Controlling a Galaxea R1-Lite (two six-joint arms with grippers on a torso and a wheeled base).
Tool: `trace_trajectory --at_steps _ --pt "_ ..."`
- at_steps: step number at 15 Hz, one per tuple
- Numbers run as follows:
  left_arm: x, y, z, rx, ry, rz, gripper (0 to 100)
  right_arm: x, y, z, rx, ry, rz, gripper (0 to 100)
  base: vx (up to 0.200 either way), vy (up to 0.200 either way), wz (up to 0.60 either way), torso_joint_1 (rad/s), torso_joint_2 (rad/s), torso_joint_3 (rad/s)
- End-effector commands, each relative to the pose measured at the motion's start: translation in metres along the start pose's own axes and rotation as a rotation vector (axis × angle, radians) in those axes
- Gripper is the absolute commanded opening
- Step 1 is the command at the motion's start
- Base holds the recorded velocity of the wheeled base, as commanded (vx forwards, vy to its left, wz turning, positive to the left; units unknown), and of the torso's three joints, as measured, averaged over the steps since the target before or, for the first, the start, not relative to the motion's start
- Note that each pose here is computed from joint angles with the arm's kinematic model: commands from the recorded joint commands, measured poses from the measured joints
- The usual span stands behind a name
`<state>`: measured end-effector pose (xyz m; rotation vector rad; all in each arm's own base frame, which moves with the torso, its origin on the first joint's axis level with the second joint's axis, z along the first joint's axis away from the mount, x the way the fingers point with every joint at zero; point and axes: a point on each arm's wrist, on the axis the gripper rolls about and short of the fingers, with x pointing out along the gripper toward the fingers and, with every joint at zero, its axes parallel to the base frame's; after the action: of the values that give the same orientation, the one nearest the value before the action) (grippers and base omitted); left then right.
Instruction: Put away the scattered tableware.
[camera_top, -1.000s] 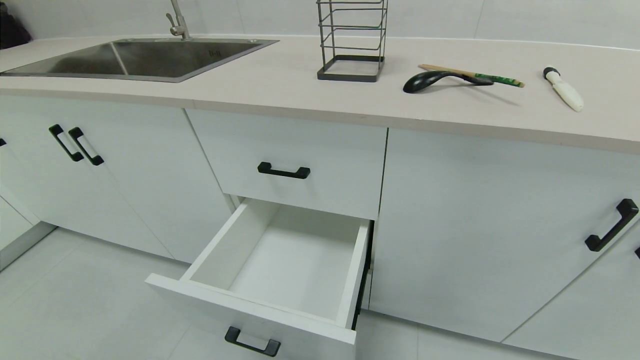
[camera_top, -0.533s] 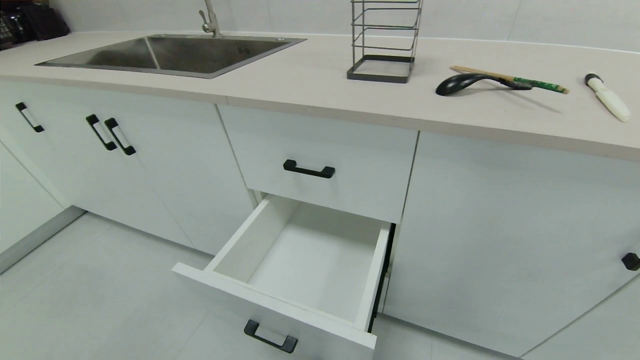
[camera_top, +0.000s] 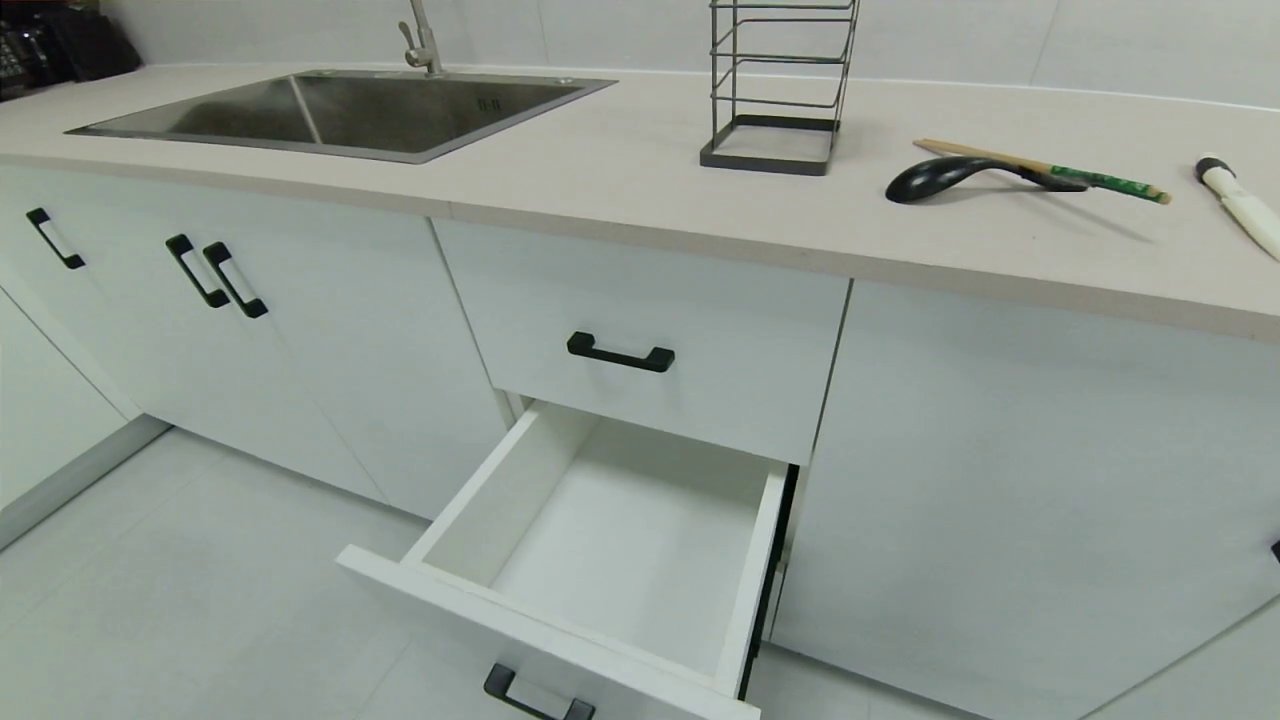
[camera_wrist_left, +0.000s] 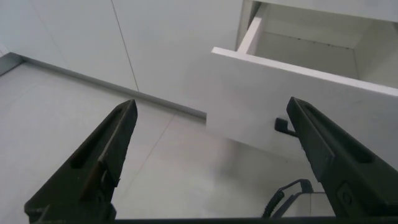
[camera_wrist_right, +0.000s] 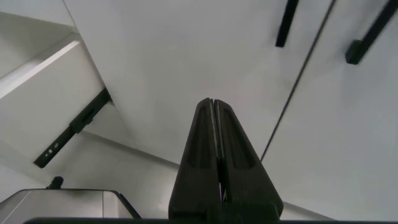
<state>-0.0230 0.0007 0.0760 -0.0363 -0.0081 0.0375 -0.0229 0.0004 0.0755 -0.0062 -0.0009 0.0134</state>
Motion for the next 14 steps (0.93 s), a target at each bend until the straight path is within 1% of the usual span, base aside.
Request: trace_trajectory --at_steps 1,11,14 --pt "0.0001 0.0000 0.0001 -0.001 0.001 0.001 100 0.0001 0.0000 0.0000 0.000 0.001 0.000 0 0.000 0.000 0.00 0.000 0.00 0.000" --pt "0.0001 0.0000 0.0001 -0.002 0.001 0.001 100 0.0001 0.0000 -0.0001 -0.008 0.002 0.002 0 0.000 0.000 0.00 0.000 0.00 0.000" --pt "0.0001 0.0000 0.0001 -0.002 0.001 0.001 100 0.0001 0.0001 -0.0001 -0.008 0.002 0.003 0 0.000 0.000 0.00 0.149 -0.12 -0.028"
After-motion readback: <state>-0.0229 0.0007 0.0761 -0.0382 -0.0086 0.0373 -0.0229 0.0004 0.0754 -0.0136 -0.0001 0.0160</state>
